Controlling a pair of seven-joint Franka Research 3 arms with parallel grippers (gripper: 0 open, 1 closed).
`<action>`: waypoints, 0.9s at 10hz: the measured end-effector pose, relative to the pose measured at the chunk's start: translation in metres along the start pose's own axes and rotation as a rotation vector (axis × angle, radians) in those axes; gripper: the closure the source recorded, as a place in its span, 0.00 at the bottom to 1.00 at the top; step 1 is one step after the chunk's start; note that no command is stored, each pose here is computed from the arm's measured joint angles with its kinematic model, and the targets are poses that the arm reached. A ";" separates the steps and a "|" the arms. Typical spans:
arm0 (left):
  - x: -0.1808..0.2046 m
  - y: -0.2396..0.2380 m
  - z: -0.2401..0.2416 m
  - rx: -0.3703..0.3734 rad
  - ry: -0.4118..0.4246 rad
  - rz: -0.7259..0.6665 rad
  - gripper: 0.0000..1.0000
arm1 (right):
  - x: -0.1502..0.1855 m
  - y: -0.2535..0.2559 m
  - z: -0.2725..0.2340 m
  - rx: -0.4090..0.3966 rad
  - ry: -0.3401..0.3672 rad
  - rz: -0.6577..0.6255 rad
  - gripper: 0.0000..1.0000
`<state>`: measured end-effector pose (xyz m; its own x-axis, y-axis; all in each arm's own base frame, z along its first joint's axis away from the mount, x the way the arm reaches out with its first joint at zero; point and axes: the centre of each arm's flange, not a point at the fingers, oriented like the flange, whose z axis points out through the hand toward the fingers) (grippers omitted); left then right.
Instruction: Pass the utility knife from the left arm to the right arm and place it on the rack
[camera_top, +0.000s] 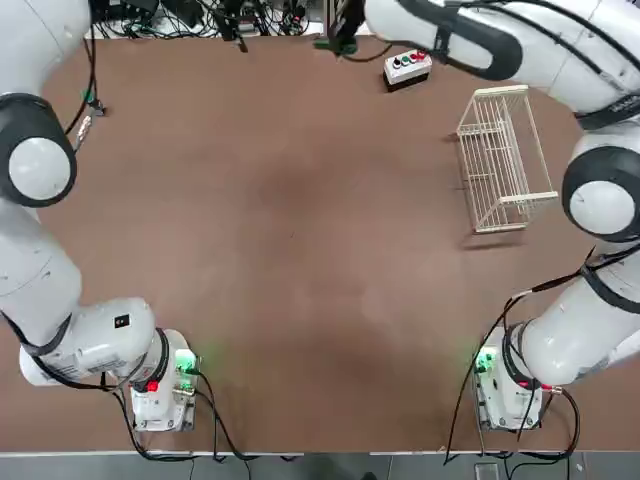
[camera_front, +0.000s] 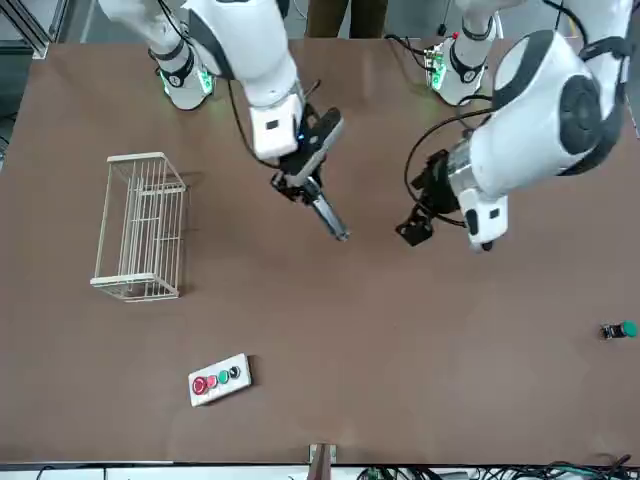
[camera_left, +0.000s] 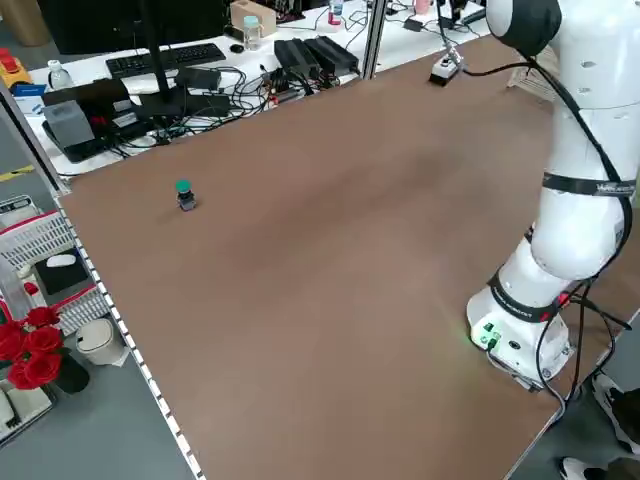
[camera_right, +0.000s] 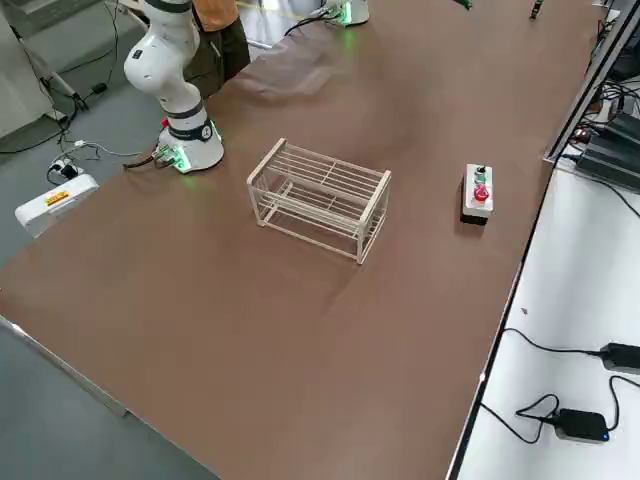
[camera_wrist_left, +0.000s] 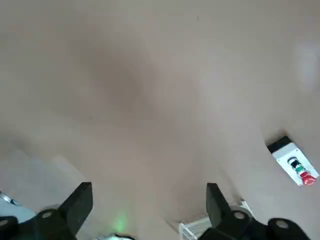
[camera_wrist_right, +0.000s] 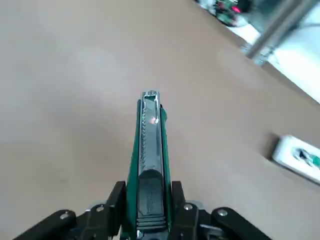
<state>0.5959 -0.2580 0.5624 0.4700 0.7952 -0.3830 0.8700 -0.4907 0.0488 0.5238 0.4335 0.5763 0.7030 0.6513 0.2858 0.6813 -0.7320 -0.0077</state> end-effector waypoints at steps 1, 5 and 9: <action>0.024 -0.007 -0.013 -0.005 0.013 0.038 0.00 | -0.012 0.030 -0.010 -0.039 -0.014 0.058 0.58; 0.093 -0.035 -0.044 0.067 0.144 0.258 0.00 | -0.079 0.127 -0.030 -0.116 -0.094 0.345 0.58; 0.156 -0.060 -0.066 0.111 0.191 0.504 0.00 | -0.179 0.244 -0.032 -0.165 -0.224 0.626 0.58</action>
<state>0.6270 -0.0815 0.5605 0.8523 0.4969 -0.1630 0.5136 -0.8542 0.0813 0.5575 0.1318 0.5540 0.9917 0.1079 0.0702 0.1049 -0.9935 0.0444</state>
